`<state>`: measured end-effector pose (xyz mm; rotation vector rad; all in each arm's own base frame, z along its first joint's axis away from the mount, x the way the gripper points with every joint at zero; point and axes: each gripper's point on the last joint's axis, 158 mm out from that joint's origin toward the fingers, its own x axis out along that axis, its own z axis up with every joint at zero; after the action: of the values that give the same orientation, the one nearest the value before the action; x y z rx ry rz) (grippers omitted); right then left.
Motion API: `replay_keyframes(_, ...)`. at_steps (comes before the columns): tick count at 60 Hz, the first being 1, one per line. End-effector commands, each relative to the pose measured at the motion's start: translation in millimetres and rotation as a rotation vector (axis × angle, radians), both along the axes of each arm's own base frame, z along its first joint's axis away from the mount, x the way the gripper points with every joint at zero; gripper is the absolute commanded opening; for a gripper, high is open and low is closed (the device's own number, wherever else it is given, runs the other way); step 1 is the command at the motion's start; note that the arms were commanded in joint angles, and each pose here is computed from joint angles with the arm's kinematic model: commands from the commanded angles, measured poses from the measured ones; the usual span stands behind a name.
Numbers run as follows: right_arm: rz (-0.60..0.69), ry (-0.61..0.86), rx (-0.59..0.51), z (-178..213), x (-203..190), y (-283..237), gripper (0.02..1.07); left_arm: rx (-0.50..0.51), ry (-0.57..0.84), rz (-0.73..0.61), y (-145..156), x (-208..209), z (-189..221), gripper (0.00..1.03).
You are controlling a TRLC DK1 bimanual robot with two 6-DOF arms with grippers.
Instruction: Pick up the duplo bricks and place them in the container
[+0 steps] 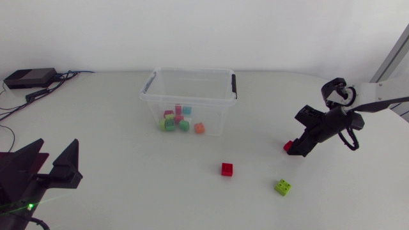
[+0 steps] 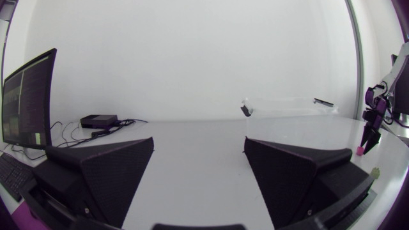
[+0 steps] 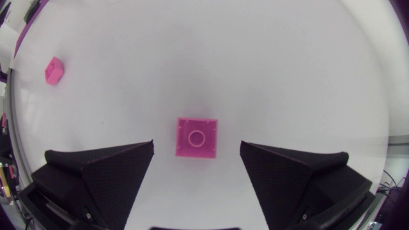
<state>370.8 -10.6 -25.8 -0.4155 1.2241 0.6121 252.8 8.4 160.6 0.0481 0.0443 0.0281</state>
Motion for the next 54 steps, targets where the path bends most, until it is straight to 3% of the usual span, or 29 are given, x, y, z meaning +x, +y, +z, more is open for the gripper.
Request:
replay_keyframes(1, 0.041, 0.01, -0.013, -0.2, 2.5, 0.9, 0.96, 0.007, 0.016, 0.006, 1.5, 0.4, -9.9, 0.99)
replay_keyframes(15, 0.07, 0.058, -0.029, -10.8, -4.3, 2.9, 0.84, 0.007, 0.016, 0.006, 1.5, 0.4, -9.9, 0.99)
replay_keyframes(23, 0.08, 0.055, -0.029, -14.5, -4.5, 4.9, 0.67, 0.007, 0.016, 0.006, 1.5, 0.4, -9.9, 0.99)
replay_keyframes(29, 0.086, 0.042, -0.026, -15.2, -1.2, 7.4, 0.43, 0.007, 0.016, 0.006, 1.5, 0.4, -9.9, 0.99)
replay_keyframes(39, 0.111, 0.061, -0.026, -25.3, -10.2, 17.3, 0.38, 0.007, 0.016, 0.006, 1.5, 0.4, -9.9, 0.99)
replay_keyframes(42, 0.114, 0.053, -0.02, -25.5, -9.3, 19.8, 0.31, 0.007, 0.016, 0.006, 1.5, 0.4, -9.9, 0.99)
replay_keyframes(54, 0.118, 0.019, -0.019, -9.2, -9.6, 24.5, 0.3, 0.007, 0.016, 0.006, 1.5, 0.4, -9.9, 0.99)
